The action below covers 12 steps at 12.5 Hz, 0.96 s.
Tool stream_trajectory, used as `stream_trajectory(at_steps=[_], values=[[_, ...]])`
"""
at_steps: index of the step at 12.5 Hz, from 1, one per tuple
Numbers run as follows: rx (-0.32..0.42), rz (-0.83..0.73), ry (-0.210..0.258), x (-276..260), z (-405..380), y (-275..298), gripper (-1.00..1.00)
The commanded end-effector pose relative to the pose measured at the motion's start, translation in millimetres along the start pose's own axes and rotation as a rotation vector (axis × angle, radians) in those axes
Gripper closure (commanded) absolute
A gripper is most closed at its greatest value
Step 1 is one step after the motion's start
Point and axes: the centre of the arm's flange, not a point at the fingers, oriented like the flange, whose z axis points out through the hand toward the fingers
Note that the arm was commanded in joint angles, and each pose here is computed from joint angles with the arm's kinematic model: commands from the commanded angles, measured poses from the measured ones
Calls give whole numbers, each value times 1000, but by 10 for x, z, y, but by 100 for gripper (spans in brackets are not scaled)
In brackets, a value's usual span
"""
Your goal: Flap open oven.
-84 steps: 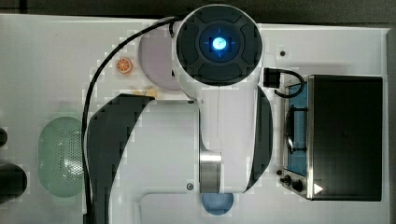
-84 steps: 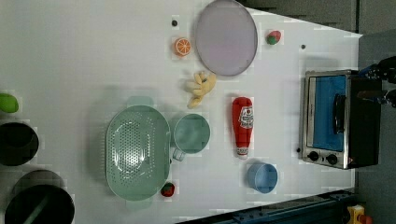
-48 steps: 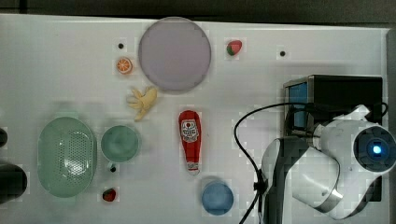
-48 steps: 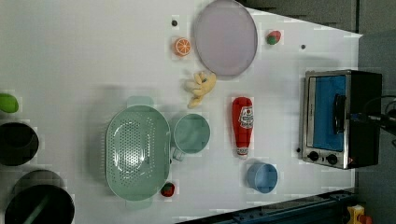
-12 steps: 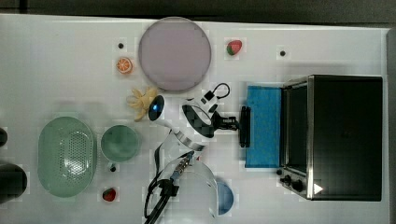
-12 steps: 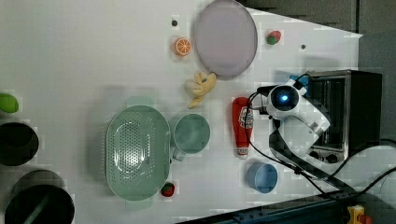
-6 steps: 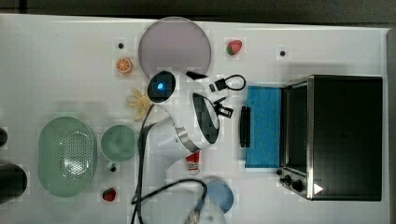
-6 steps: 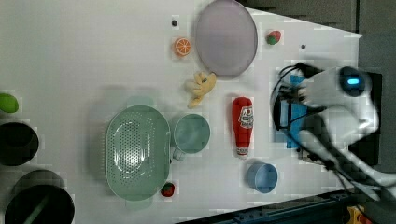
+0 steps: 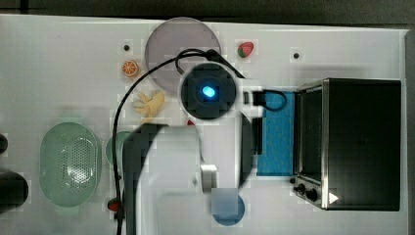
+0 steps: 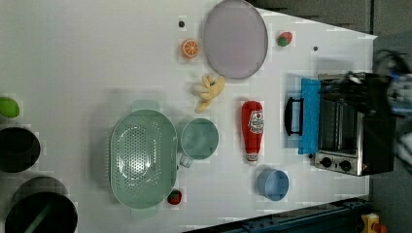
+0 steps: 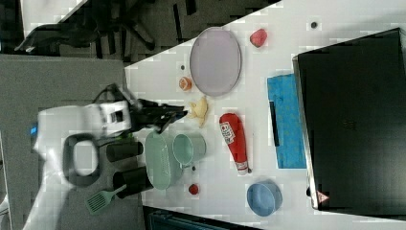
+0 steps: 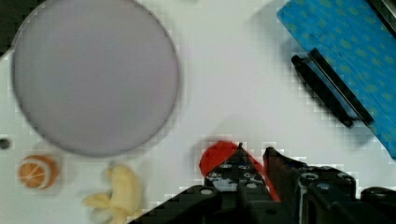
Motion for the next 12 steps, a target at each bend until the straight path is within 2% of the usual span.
stream_trajectory(at_steps=[1,3,6,8,12], values=[[-1,144,-32,114,-508,367,65],[-27,204,-68,7,-897,499,65],[-73,190,-118,-184,-1314,630,65],[-51,192,-101,-178,-1450,649,65],[-57,192,-104,-175,-1421,638,65]])
